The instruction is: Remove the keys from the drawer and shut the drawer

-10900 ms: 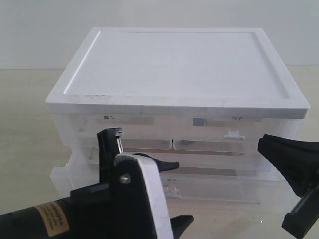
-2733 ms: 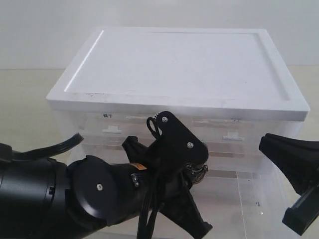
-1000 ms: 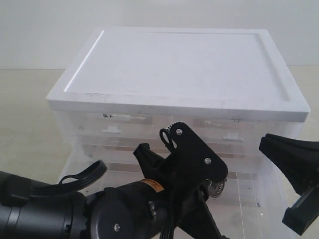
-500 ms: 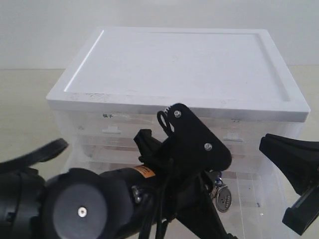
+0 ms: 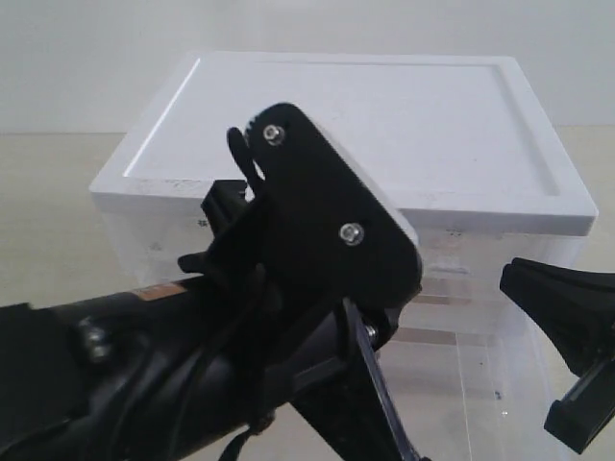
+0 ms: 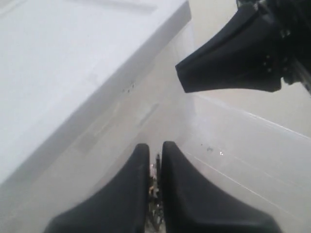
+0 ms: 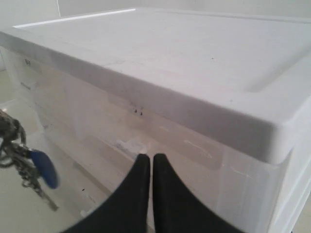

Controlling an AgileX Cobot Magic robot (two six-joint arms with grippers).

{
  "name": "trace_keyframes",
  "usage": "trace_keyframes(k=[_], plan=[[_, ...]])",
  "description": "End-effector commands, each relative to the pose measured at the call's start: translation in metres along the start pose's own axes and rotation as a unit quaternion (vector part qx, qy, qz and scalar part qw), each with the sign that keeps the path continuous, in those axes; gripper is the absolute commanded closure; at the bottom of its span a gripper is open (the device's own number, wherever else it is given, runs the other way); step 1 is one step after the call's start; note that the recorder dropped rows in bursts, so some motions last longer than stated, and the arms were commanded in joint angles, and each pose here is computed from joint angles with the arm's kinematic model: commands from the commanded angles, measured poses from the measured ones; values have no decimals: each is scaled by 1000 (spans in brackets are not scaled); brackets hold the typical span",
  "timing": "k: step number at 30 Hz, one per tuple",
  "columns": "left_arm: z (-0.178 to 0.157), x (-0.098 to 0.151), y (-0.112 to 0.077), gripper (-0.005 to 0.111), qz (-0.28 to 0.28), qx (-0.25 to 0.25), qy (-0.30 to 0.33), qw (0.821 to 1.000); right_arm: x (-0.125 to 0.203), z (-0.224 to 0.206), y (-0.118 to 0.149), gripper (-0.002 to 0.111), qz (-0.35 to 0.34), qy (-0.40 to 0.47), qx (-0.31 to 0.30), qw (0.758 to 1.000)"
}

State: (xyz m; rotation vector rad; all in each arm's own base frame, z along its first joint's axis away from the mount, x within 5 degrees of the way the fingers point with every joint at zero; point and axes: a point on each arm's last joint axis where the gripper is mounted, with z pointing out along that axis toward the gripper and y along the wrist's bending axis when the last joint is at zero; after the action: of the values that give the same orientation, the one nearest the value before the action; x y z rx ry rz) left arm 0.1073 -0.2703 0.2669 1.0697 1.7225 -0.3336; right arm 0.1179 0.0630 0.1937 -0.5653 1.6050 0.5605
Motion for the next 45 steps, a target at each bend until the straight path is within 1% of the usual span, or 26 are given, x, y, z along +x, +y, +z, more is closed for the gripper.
trace_keyframes(k=[1, 2, 4, 5, 7, 9, 10, 11, 13, 16, 17, 19, 23, 24, 26, 27, 29, 30, 31, 33, 34, 36, 41, 43, 44, 45], plan=[[-27, -9, -2, 102, 14, -20, -16, 1000, -2, 1, 0, 108, -2, -2, -1, 1000], [-32, -10, -3, 102, 19, -23, -19, 999, -2, 1, 0, 108, -2, -2, -1, 1000], [-49, -17, -10, 102, 32, -11, -41, 999, -2, 1, 0, 108, -1, -2, 0, 1000], [-61, -21, -16, 102, 35, 5, -58, 998, -2, 1, -1, 108, -1, -1, 0, 1000], [-76, -24, -22, 102, 40, 20, -69, 997, -2, 1, -1, 108, -1, -1, 0, 1000], [-85, -21, -26, 102, 47, 14, -59, 997, -2, 1, -1, 108, -1, -1, 0, 1000], [-89, -21, -28, 102, 64, 3, -59, 996, -2, 1, -1, 108, -1, -1, 0, 1000], [-96, -19, -35, 102, 78, 5, -62, 995, -2, 1, -1, 108, -1, -1, 0, 1000], [-107, -18, -49, 102, 90, 34, -74, 993, -2, 1, -1, 108, -1, -1, 0, 1000], [-122, -13, -73, 102, 85, 108, -89, 986, -2, 1, -1, 108, -1, -1, 0, 1000], [-125, -10, -78, 102, 80, 126, -88, 985, -2, 1, -1, 108, -1, -1, 0, 1000], [-124, 6, -82, 102, 69, 140, -71, 985, -1, 1, -1, 108, -1, 1, 2, 1000], [-116, 34, -79, 102, 59, 125, -38, 990, -1, 1, -1, 108, -2, 2, 2, 1000], [-116, 37, -78, 102, 59, 122, -34, 990, -1, 1, -1, 108, -2, 2, 2, 1000], [-112, 47, -72, 102, 60, 92, -23, 994, -1, 1, -1, 108, -2, 2, 2, 1000], [-110, 54, -66, 102, 54, 65, -16, 996, -1, 1, -1, 108, -2, 2, 2, 1000], [-107, 63, -62, 102, 62, 51, -7, 997, -1, 1, -1, 108, -2, 2, 2, 1000], [-106, 71, -60, 102, 53, 45, 0, 998, -1, 1, -1, 108, -2, 2, 2, 1000], [-105, 75, -60, 102, 49, 46, 5, 998, -1, 1, -1, 108, -2, 2, 2, 1000], [-105, 86, -64, 102, 42, 78, 20, 996, -1, 1, -1, 108, -2, 2, 2, 1000], [-105, 92, -68, 102, 47, 109, 30, 992, -1, 1, -1, 108, -2, 2, 2, 1000], [-106, 97, -71, 102, 52, 134, 39, 989, -1, 1, -1, 108, -2, 2, 2, 1000], [-105, 113, -70, 102, 68, 144, 58, 986, -1, 1, -1, 108, -1, 2, 2, 1000], [-103, 118, -63, 102, 58, 113, 61, 990, -1, 1, -1, 108, -1, 2, 2, 1000], [-101, 119, -56, 102, 48, 78, 58, 994, -1, 1, -1, 108, -1, 2, 2, 1000], [-99, 119, -47, 102, 38, 29, 49, 998, -1, 1, -1, 108, -1, 2, 2, 1000]])
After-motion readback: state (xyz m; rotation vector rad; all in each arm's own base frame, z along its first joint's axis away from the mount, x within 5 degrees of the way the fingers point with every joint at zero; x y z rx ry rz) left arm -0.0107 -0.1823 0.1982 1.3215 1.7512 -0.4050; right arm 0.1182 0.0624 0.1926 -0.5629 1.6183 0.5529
